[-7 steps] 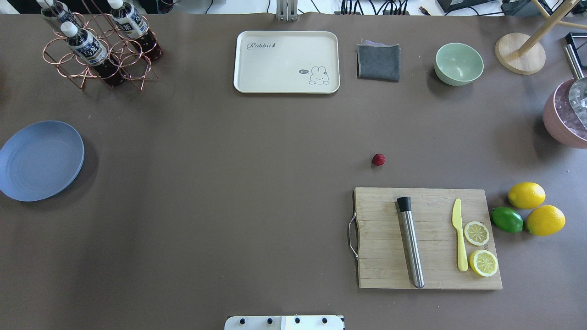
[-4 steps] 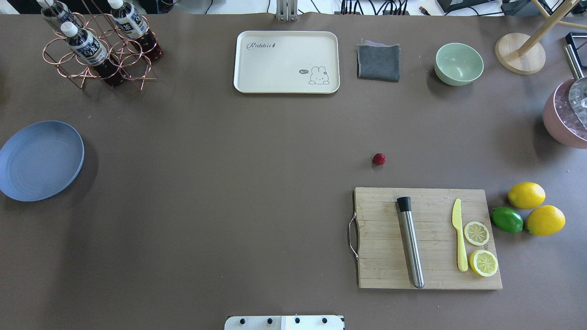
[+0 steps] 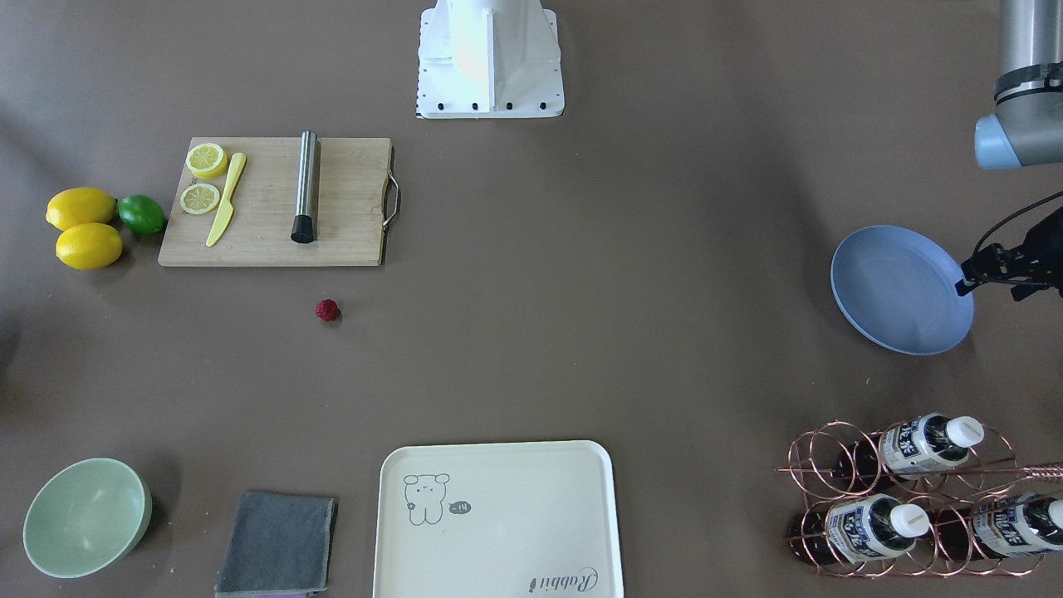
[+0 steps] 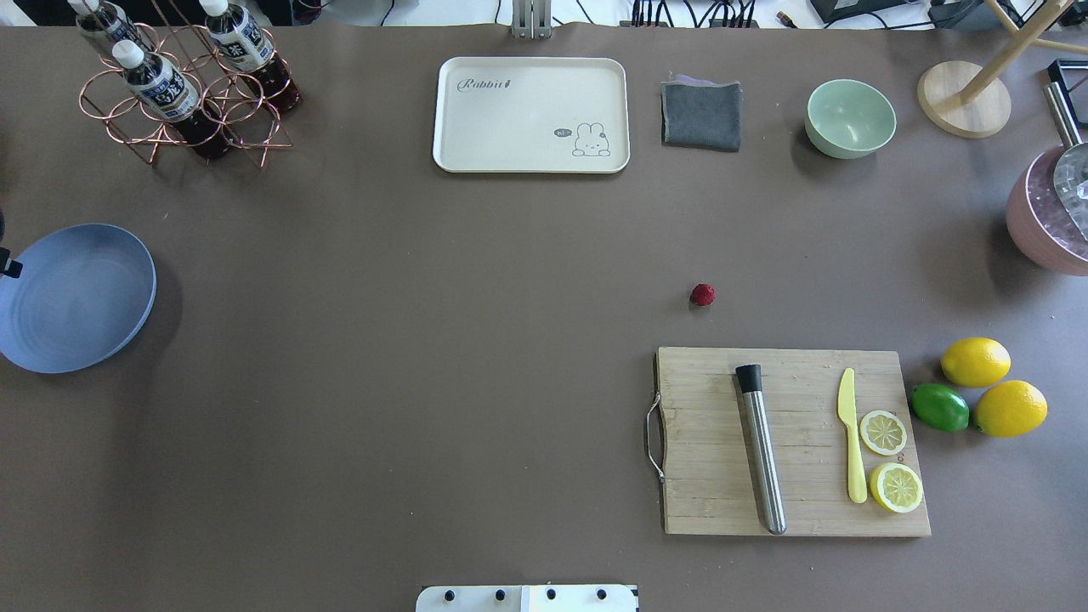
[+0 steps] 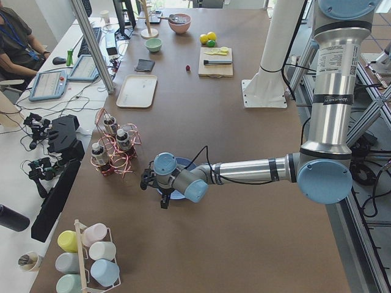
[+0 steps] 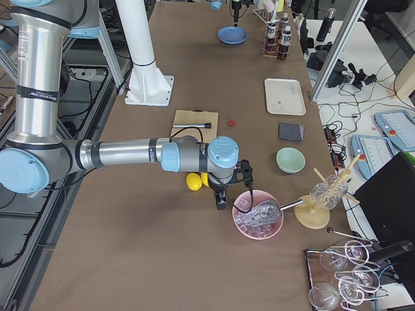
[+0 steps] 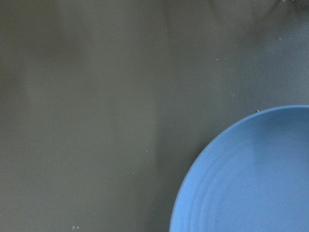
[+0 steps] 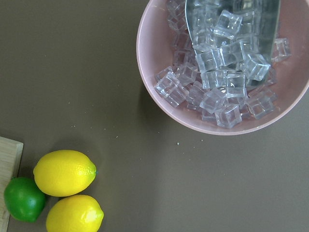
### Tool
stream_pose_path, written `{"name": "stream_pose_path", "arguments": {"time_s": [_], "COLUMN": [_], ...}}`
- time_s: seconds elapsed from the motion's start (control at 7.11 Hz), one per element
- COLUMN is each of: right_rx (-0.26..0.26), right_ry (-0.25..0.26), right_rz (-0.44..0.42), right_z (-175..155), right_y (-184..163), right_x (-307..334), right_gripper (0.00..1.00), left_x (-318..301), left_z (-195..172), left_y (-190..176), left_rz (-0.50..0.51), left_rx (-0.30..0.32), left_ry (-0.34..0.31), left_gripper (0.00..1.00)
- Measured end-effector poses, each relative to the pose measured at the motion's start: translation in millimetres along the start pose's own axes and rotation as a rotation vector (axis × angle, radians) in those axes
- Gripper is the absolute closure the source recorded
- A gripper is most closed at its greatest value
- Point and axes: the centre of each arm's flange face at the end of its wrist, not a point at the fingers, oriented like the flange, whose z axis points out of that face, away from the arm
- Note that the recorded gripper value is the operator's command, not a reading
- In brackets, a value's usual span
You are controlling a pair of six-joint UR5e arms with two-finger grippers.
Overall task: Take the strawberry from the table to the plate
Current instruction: 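Grasp the rim of the blue plate with the left gripper and lift it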
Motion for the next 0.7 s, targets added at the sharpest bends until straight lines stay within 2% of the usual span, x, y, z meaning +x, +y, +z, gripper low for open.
{"name": "stream_pose_path", "arguments": {"time_s": [0.42,0.7], "right_rx": [-0.01,-0.016], "right_ry": [-0.017,-0.014], "right_rz": [0.005,0.049], "right_z": [5.1,7.7], "right_y": [-1.7,-3.6], "right_x": [-4.0,-8.2], "right_gripper": [0.0,0.0], "left_x": [4.7,2.7], "left_z": [14.8,17.5], "left_y": [2.6,4.0], "left_rz": [0.016,0.014], "left_rx": [-0.004,-0.009], "left_ry": [-0.009,-0.007], "left_gripper": [0.15,0.19]}}
